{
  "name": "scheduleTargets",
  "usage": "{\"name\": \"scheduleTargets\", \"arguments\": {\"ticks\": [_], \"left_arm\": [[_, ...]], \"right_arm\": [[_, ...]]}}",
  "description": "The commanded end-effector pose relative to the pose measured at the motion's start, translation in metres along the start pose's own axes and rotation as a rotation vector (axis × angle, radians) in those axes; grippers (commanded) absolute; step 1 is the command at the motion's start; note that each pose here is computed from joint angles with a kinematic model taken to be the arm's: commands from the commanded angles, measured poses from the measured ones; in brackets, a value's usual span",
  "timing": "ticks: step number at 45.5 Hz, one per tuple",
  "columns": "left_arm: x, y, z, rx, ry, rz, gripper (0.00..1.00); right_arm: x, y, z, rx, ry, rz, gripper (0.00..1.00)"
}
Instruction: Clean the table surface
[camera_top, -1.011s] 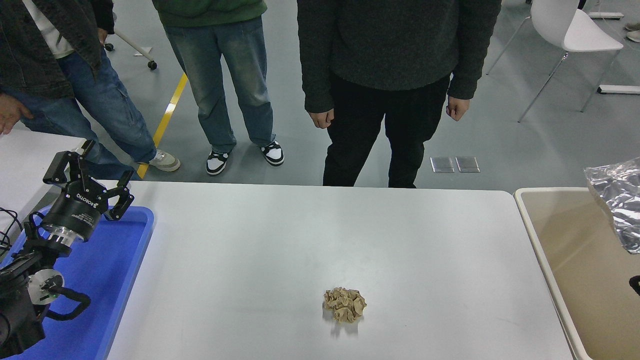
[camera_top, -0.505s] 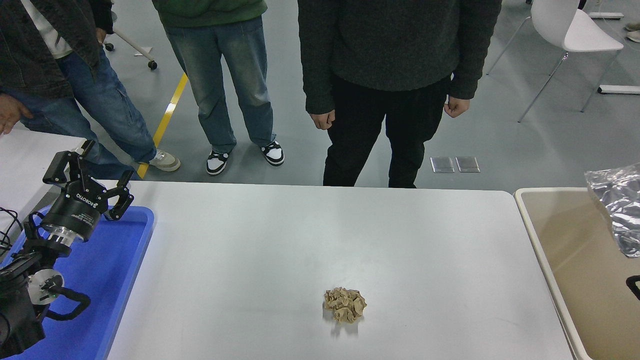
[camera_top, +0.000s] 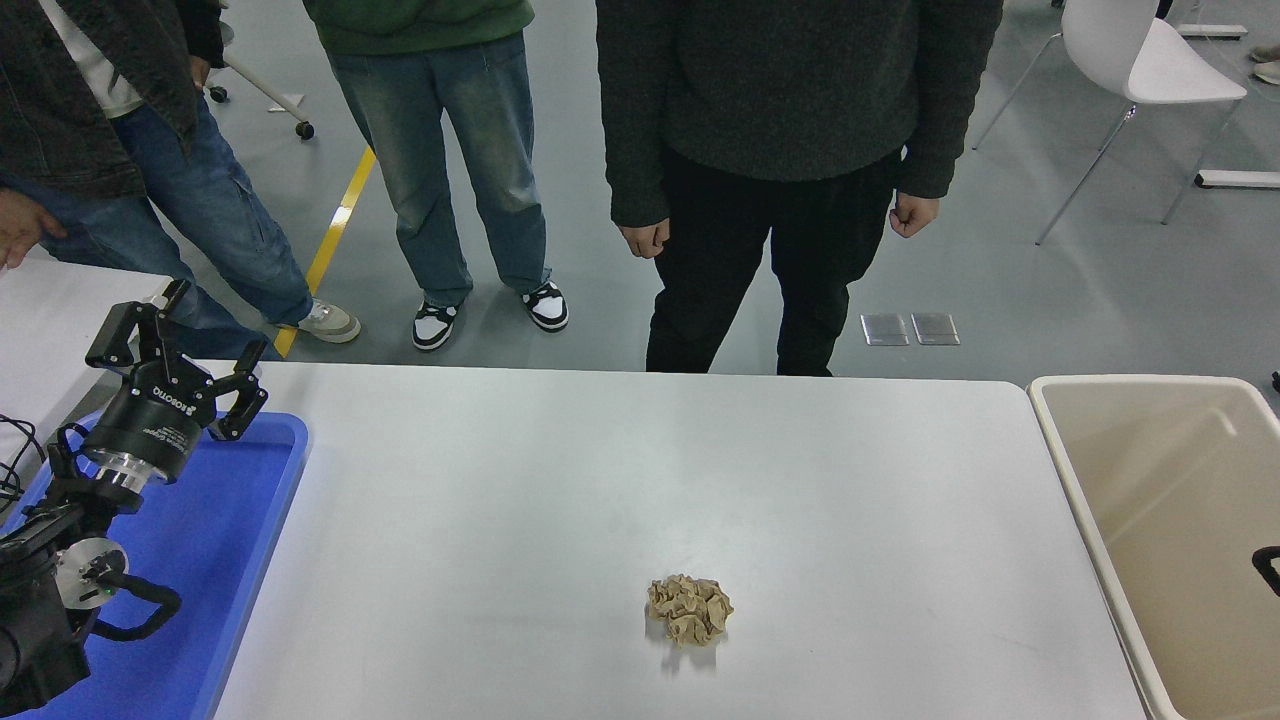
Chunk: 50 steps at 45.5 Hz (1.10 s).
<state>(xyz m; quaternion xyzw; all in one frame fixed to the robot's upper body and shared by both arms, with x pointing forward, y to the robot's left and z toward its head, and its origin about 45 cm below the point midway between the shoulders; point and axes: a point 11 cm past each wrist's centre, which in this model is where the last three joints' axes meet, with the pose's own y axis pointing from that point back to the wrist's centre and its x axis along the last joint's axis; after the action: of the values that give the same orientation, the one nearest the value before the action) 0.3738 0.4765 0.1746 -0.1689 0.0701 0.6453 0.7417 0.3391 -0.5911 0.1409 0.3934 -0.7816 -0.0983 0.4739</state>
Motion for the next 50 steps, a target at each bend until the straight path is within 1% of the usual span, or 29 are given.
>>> {"name": "scheduleTargets", "arguments": {"ticks": [1,16,25,36,46,50], "left_arm": [[0.000,0.000,-0.001,0.001,0.001,0.000,1.00],[0.000,0.000,0.000,-0.001,0.000,0.001,1.00],[0.000,0.000,0.001,-0.001,-0.001,-0.001,1.00],[0.000,0.000,0.000,0.001,-0.001,0.000,1.00],[0.000,0.000,0.000,-0.001,0.000,0.001,1.00],[0.000,0.000,0.000,-0.001,0.000,0.001,1.00]], "right_arm": [[-0.002,0.000,-0.001,0.002,0.005,-0.014,1.00],[-0.009,0.005,-0.005,0.025,0.039,-0.114,0.99],[-0.018,0.016,-0.016,0.067,0.024,-0.200,0.99],[-0.026,0.039,-0.048,0.173,-0.070,-0.317,0.99],[-0.050,0.063,-0.085,0.256,-0.186,-0.428,0.99],[-0.066,0.071,-0.097,0.280,-0.218,-0.471,0.99]]}}
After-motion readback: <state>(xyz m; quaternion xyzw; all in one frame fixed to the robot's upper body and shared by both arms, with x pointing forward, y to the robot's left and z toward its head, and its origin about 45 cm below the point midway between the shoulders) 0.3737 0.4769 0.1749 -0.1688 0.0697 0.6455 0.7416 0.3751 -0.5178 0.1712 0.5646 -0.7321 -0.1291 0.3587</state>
